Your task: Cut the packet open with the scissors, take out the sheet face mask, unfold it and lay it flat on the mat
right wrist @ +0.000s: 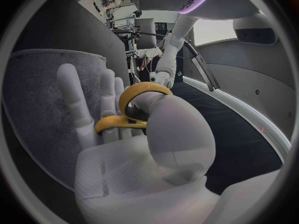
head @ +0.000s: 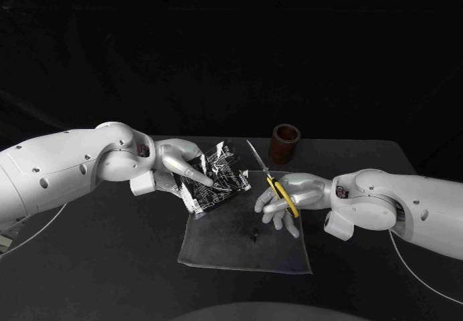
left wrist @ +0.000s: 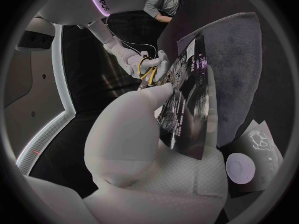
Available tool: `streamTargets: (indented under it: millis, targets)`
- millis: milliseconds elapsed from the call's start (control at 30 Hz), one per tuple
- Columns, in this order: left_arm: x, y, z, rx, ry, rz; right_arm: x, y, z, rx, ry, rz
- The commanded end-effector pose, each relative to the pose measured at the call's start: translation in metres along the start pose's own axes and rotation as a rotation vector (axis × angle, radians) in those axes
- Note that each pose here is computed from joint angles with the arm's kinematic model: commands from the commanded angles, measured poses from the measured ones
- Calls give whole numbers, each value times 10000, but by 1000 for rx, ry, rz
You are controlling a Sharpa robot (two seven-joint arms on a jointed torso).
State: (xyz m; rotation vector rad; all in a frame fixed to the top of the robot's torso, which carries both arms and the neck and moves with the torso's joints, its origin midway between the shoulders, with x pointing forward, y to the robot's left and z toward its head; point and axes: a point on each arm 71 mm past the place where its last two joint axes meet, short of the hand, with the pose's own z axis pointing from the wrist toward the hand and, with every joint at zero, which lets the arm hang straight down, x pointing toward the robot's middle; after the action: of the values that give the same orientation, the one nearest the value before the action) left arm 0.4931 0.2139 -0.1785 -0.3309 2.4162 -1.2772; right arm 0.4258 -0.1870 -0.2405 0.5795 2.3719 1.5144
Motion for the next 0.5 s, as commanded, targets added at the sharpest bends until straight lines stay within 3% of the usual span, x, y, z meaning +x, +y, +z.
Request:
streamTargets:
  millis: [33,300,500]
  targets:
    - [-7,-8,-1,6,-6,-2,28,1,-3,-12,36,19]
    - [-24,7,-20,6,-16,-7,85,-72,-34,-14,60,60]
    - [-40,21,-39,8,-24,-15,235,-101,-31,-65,137,169]
